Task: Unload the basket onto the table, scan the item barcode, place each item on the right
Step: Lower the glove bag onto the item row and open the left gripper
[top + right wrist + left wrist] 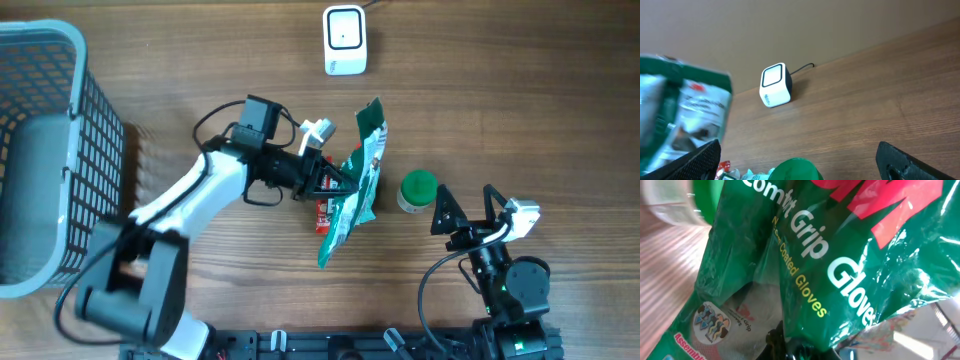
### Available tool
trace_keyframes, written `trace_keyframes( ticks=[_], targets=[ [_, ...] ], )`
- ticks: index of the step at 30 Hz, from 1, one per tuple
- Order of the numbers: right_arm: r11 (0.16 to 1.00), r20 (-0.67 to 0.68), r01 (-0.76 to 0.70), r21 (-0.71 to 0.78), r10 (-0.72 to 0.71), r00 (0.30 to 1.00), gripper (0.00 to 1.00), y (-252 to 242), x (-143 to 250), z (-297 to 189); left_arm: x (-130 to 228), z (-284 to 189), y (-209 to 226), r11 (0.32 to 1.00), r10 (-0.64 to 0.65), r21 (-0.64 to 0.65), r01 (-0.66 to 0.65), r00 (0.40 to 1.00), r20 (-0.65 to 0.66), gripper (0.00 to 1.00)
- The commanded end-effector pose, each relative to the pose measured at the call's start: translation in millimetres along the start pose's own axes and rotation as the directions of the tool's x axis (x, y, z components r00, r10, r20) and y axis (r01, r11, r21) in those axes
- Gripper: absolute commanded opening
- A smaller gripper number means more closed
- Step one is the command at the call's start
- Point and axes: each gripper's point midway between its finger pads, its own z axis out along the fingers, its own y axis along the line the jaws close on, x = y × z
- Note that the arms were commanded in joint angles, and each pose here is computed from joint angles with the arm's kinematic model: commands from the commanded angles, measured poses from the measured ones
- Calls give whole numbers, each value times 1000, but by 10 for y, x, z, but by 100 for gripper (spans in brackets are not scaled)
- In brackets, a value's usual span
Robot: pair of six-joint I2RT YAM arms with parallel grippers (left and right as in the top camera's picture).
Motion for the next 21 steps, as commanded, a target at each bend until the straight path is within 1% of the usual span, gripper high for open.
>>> trace_keyframes(
  ticks=[1,6,9,10,12,13,15,17,21],
  targets=[
    [1000,2,18,9,-18,1000,100,-14,1,4,-64,-32,291,996,-88,-3,88,996,11,4],
    [1000,2,18,9,-18,1000,100,-14,1,4,-198,-175,599,988,-141,-51,145,987,78,4],
    [1000,2,18,9,-18,1000,100,-14,1,4,-294,-345,700,984,-150,-79,162,978,142,7],
    [1000,2,18,9,-18,1000,100,-14,1,4,-324,-406,724,982,-151,-85,166,975,163,11],
    [1000,2,18,9,-18,1000,100,-14,1,4,-383,-521,824,975,-155,-124,184,965,211,15],
    [1000,2,18,9,-18,1000,100,-14,1,4,-418,-587,947,962,-154,-184,203,956,249,18],
    [1000,2,18,9,-18,1000,100,-14,1,4,-429,-636,1080,940,-158,-250,231,947,280,25],
    [1000,2,18,9,-18,1000,100,-14,1,4,-435,-677,1191,918,-157,-306,253,939,305,28],
    [1000,2,18,9,-18,1000,100,-14,1,4,-460,-744,1248,905,-153,-332,265,932,329,36]
  ],
)
